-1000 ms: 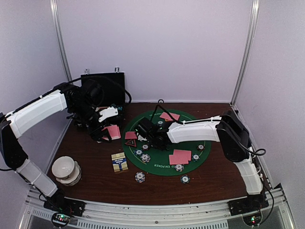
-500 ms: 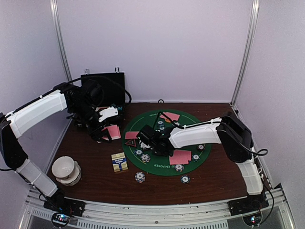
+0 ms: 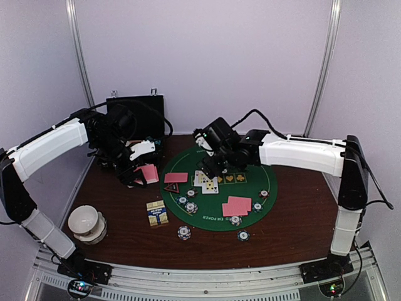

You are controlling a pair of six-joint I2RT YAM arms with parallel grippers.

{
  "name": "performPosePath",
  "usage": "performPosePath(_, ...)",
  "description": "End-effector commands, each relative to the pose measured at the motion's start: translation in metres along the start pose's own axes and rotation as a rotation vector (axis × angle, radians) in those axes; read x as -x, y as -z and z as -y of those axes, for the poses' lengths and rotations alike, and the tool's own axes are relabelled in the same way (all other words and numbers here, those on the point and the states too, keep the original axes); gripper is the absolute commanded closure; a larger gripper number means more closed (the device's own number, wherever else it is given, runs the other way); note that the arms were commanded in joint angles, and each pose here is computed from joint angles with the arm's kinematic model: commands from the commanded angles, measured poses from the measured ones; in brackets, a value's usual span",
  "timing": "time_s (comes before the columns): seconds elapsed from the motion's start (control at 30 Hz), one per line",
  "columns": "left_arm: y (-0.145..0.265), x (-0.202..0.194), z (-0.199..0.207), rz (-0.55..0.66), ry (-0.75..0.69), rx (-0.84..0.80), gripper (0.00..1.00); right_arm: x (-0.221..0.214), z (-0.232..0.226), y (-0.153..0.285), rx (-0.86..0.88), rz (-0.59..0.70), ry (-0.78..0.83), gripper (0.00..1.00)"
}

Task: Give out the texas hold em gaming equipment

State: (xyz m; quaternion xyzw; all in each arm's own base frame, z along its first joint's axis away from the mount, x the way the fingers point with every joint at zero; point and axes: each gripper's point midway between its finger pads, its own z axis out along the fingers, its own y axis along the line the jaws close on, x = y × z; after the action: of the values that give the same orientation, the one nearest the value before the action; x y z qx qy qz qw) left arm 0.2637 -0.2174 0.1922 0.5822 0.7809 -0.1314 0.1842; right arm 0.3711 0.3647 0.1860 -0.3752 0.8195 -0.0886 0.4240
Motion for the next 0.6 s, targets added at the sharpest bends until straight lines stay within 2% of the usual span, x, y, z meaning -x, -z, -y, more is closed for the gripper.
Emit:
performPosePath(0.0,0.014,0.011,-0.003,0.058,0.0,0.028,1.0,0.026,-0.018,0.033,0.339,0.022,-0.388,0.01)
performPosePath(0.13,0.014,0.013,-0.004,0.06,0.0,0.025,1.0,0.05,-0.057,0.054,0.714,-0.01,-0.649,0.01)
performPosePath(0.3,0.014,0.015,-0.005,0.064,0.001,0.024,1.0,0.077,-0.098,0.078,1.098,-0.095,-0.836,0.01)
performPosePath(0.43,0.014,0.016,-0.005,0.068,0.001,0.024,1.0,0.085,-0.113,0.085,1.24,-0.14,-0.916,0.01)
performPosePath(0.57,0.014,0.017,-0.005,0.07,0.003,0.02,1.0,0.091,-0.123,0.087,1.298,-0.162,-0.941,0.01)
